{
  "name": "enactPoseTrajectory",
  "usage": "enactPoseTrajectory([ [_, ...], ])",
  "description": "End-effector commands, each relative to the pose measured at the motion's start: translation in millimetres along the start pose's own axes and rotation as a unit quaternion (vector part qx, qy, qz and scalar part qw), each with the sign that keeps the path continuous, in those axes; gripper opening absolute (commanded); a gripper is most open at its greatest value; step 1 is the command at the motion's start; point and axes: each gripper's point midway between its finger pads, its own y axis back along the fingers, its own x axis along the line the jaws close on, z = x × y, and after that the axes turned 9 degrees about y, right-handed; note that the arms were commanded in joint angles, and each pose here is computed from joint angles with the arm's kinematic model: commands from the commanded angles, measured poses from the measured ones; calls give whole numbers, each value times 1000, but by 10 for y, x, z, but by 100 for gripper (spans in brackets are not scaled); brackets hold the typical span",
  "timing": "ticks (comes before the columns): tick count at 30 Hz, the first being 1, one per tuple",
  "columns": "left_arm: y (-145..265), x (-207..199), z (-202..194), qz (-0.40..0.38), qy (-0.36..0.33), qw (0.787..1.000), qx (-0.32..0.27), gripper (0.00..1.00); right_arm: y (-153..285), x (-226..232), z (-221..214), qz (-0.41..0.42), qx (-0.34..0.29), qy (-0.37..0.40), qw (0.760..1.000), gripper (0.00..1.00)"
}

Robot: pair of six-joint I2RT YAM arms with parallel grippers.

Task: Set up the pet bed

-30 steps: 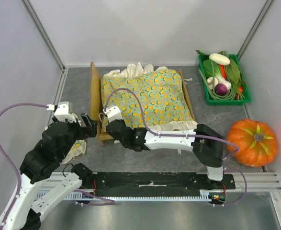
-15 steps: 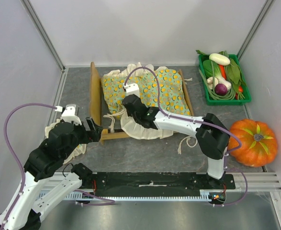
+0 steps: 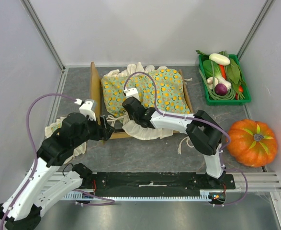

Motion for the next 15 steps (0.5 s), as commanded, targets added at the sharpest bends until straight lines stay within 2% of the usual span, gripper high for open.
enactPoseTrajectory([
  [1, -198, -292, 138, -61, -32, 998, -2, 74, 60, -191, 59, -4, 0, -2, 1000, 5],
  [3, -369, -293, 136, -53, -35, 998, 7, 74, 80, -171, 100, 12, -5, -8, 1000, 5],
  [6, -621, -248, 81, -31, -37, 998, 26, 68, 97, -187, 121, 21, -8, -15, 1000, 5],
  [10, -886, 6, 43, 38, -30, 999, 20, 58, 80, -213, 122, 38, -7, -26, 999, 5],
  [15, -1107, 182, -46, 78, -28, 996, 20, 63, 81, -240, 142, 56, -7, -34, 998, 5],
])
